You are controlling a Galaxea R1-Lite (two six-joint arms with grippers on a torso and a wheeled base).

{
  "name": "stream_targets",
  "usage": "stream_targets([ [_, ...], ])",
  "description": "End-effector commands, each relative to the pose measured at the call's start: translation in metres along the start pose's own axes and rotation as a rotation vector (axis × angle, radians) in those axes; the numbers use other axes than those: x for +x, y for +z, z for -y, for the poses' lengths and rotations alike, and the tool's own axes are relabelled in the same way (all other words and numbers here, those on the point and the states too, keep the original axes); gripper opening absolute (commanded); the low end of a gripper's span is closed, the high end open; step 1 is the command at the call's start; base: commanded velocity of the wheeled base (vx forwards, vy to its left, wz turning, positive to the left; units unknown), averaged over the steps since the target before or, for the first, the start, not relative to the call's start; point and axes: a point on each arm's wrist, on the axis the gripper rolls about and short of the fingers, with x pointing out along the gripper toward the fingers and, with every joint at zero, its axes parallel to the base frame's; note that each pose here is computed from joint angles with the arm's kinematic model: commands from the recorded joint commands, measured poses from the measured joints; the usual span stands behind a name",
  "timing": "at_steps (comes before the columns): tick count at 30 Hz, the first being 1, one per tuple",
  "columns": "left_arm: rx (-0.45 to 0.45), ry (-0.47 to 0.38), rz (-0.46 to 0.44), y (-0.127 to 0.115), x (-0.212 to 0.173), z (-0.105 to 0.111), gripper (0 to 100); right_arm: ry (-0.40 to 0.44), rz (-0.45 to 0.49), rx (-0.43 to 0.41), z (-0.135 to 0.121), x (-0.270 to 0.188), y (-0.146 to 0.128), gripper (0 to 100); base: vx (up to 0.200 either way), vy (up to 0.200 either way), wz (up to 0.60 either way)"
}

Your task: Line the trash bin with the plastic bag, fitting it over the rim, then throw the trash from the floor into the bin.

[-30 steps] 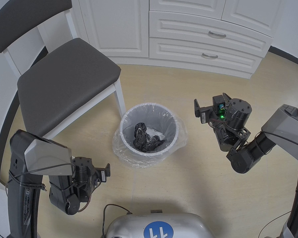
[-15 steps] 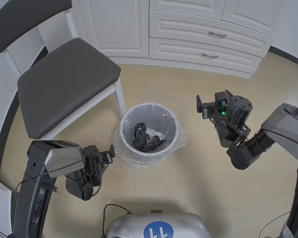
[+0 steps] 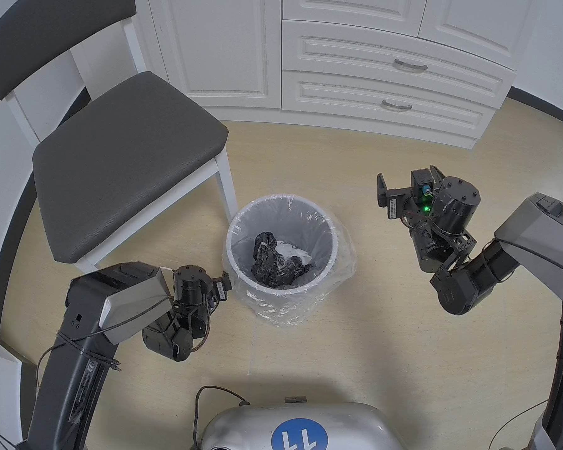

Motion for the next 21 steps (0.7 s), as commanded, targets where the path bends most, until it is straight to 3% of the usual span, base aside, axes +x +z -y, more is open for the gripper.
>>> stream_targets([
  [1, 0.002, -0.015, 0.011, 0.002, 0.008, 0.01, 100, -0.003, 0.001, 0.0, 0.001, 0.001, 0.0, 100, 0.0, 0.0, 0.0],
  [7, 0.031, -0.009, 0.002, 0.0, 0.007, 0.01, 100, -0.001, -0.004, -0.003, 0.001, -0.001, -0.001, 100, 0.0, 0.0, 0.0],
  [9, 0.062, 0.012, -0.028, -0.004, 0.0, 0.001, 100, -0.003, -0.009, -0.01, 0.003, -0.001, -0.002, 100, 0.0, 0.0, 0.0],
  [21, 0.145, 0.014, -0.024, 0.006, -0.071, -0.03, 100, 0.002, -0.03, -0.04, 0.013, -0.015, 0.001, 100, 0.0, 0.0, 0.0],
])
